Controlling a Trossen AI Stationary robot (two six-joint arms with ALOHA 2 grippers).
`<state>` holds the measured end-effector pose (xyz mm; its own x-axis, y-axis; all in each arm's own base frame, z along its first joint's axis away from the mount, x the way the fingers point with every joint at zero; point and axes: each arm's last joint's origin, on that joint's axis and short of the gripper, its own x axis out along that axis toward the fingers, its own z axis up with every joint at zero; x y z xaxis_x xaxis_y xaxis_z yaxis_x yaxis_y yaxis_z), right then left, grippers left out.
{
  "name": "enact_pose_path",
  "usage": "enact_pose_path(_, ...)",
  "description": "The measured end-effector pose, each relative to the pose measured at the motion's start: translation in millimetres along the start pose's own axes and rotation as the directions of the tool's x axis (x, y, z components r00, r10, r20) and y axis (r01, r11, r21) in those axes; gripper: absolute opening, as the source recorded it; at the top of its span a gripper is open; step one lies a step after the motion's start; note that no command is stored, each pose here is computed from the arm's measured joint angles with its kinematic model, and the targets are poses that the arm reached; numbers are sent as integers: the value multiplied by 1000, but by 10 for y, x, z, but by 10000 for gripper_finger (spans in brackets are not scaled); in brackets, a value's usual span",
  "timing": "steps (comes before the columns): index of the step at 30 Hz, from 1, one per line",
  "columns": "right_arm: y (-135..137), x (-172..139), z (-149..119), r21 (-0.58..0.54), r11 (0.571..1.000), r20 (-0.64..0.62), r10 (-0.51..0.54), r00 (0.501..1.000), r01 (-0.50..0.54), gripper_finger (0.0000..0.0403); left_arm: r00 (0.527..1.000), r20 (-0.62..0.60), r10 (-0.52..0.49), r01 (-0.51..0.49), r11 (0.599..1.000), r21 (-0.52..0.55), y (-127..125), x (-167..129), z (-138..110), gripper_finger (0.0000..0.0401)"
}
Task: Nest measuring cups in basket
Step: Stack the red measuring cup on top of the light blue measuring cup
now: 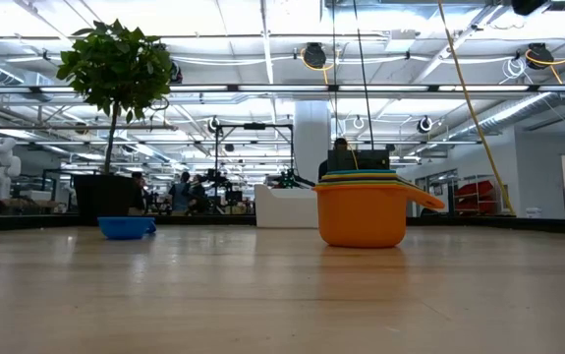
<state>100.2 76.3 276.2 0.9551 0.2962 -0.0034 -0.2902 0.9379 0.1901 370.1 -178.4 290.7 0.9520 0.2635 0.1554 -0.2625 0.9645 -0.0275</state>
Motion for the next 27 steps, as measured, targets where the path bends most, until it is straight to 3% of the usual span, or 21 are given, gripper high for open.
enact_pose_path(3,-5,30,-48,49,999,-24,-11,1000,12,2,995,-60,80,-78,996,33,-15,-153,143,265)
enact_pose_path(7,-44,108,-185,115,992,-21,-43,999,45,1,990,-103,91,-90,996,10,-29,-333,314,279)
enact_pose_path(16,-316,268,-643,301,954,13,1,1000,-5,1,981,-155,120,-109,991,80,-23,-406,312,234)
enact_pose_path(27,-770,436,-694,488,869,-140,175,975,-86,0,971,-159,180,-166,981,99,141,-252,281,204)
